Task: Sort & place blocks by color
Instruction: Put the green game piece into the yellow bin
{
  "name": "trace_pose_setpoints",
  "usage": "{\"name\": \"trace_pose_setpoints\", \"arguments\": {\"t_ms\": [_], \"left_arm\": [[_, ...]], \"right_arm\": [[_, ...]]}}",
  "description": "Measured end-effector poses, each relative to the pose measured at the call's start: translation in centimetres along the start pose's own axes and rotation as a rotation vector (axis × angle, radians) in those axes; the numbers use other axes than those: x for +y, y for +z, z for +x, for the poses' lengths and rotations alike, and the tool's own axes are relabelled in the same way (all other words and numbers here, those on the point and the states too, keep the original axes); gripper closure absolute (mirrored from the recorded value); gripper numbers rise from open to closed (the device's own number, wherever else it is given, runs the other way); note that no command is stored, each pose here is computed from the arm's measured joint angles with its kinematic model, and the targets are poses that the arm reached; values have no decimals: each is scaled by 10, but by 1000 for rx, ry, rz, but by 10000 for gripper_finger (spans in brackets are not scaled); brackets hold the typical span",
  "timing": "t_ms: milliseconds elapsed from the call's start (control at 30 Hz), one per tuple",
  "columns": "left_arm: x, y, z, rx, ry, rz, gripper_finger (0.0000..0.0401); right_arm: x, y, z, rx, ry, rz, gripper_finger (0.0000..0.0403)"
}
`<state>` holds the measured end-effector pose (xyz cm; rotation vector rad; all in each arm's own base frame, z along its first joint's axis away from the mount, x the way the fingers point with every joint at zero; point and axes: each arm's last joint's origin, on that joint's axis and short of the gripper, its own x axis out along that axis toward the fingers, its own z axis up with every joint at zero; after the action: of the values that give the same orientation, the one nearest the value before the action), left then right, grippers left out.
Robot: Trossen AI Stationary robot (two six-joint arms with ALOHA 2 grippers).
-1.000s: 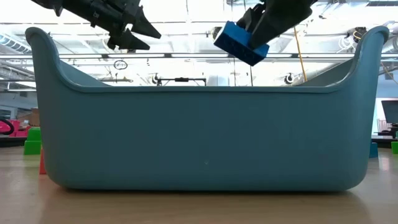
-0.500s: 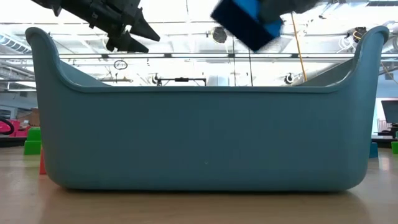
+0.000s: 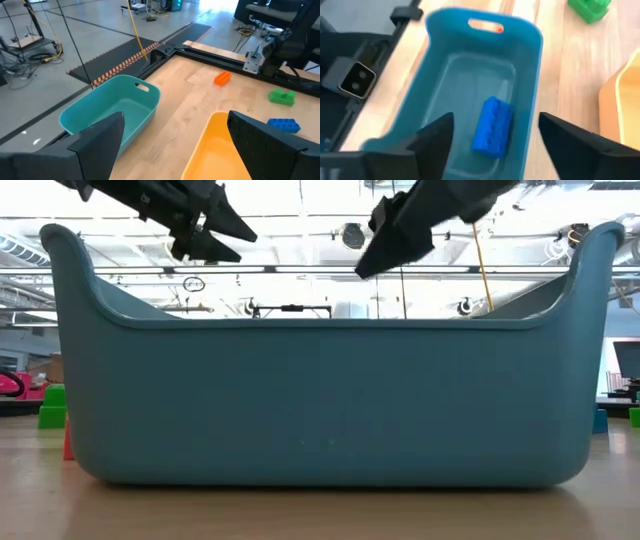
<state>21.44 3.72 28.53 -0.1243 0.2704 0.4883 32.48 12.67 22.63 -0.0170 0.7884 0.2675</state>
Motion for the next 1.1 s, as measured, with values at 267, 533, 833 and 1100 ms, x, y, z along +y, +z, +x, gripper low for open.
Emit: {"name": "trace_pose_setpoints", "arguments": {"t_ms": [267, 533, 833, 1100], "left_arm": [[-3, -1, -1, 6, -11, 6, 45], [-3, -1, -1, 8, -11, 7, 45], [-3, -2, -1, 15, -11, 6, 45], [-3, -3, -1, 21, -14, 12, 45]], "right_arm": [[-5, -1, -13, 23, -109, 34, 78], [-20, -11, -46, 118, -297, 224, 88], [-31, -40, -86, 325, -595, 370, 89], [-39, -76, -104, 624, -781, 831, 89]]}}
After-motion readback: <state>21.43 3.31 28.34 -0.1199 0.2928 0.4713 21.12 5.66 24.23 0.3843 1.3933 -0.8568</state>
